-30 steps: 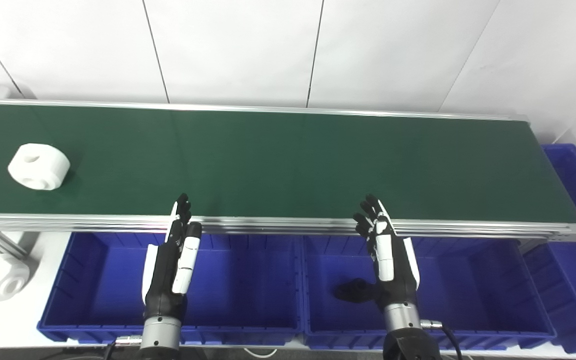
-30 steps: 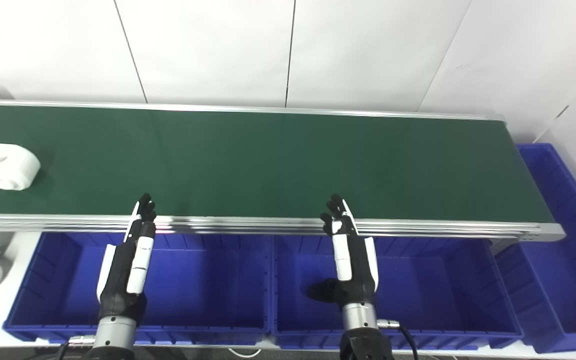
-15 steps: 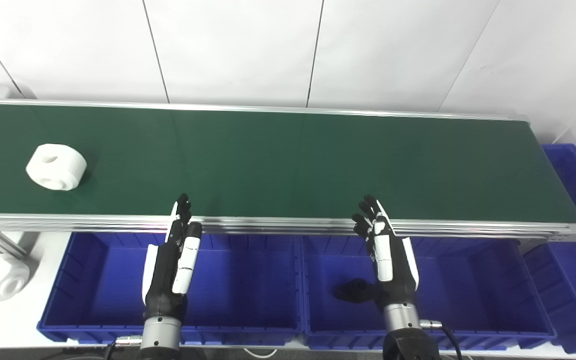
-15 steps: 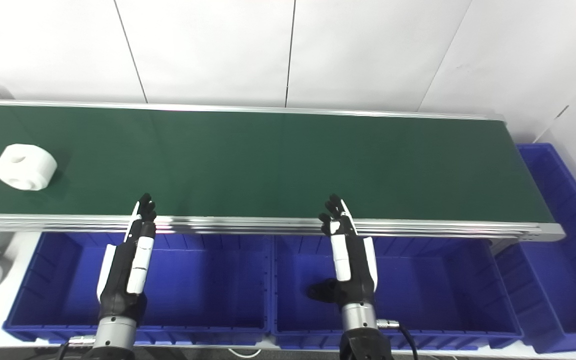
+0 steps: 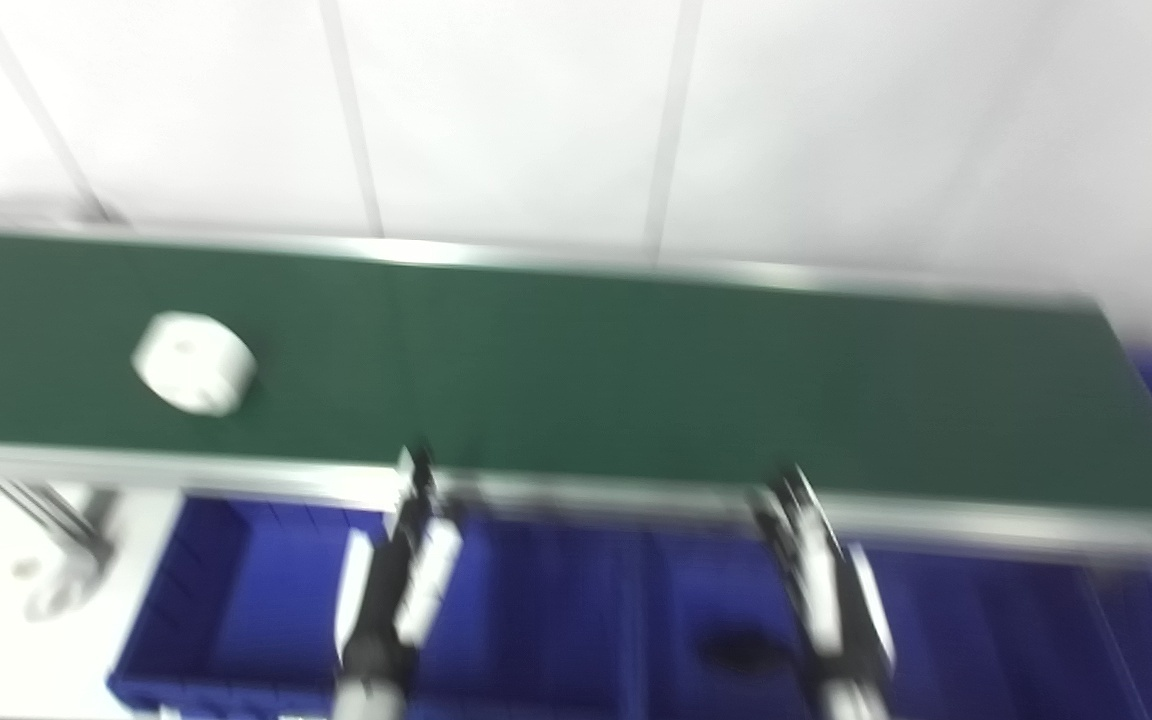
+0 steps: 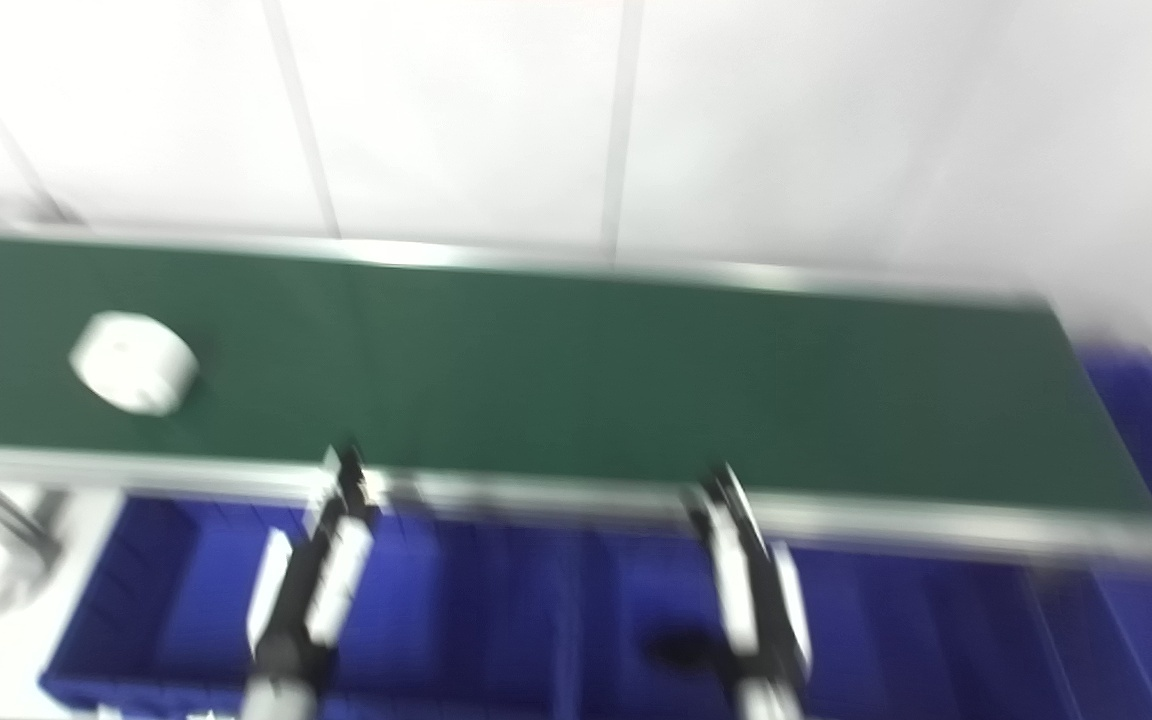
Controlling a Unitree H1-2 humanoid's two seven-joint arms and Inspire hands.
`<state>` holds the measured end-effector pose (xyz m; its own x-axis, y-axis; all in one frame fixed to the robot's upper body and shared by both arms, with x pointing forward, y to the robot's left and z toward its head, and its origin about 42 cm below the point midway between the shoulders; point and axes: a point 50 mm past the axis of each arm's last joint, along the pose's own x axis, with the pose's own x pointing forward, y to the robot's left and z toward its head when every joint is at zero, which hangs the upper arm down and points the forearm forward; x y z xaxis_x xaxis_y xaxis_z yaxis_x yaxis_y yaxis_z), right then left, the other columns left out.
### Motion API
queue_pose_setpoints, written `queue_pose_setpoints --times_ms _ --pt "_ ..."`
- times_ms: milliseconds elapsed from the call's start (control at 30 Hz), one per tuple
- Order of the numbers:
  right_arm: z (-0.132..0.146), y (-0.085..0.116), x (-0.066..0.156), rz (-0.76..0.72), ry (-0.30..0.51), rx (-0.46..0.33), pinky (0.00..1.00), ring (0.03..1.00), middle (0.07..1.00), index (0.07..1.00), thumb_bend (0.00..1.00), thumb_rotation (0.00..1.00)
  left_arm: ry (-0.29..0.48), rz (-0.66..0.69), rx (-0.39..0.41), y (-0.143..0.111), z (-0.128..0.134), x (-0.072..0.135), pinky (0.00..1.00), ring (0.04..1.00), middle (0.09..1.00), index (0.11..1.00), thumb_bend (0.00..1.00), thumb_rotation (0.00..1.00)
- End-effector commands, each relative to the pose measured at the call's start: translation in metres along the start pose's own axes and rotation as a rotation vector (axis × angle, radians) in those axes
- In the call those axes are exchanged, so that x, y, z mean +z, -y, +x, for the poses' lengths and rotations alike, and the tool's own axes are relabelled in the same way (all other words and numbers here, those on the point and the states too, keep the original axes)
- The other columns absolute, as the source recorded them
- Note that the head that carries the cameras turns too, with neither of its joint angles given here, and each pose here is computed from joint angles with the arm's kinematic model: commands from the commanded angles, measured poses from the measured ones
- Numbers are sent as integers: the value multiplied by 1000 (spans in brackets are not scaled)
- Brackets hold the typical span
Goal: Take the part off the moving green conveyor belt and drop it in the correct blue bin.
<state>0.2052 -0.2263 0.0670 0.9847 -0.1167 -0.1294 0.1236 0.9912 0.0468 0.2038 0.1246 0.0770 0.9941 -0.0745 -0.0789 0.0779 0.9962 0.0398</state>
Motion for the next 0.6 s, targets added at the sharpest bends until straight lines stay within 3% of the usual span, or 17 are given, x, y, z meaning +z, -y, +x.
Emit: queue_pose_setpoints --times_ms 0,233,567 --pt "4 6 8 -22 95 19 924 905 943 961 868 997 87 -28 -3 22 6 14 953 974 1000 1000 367 817" --pt "4 20 1 -74 111 36 923 907 957 984 822 1000 89 -32 4 37 9 10 927 953 1000 1000 339 705" --pt "9 27 -1 -56 97 39 1000 962 996 1000 746 1000 95 -43 5 45 11 7 853 925 997 979 342 598"
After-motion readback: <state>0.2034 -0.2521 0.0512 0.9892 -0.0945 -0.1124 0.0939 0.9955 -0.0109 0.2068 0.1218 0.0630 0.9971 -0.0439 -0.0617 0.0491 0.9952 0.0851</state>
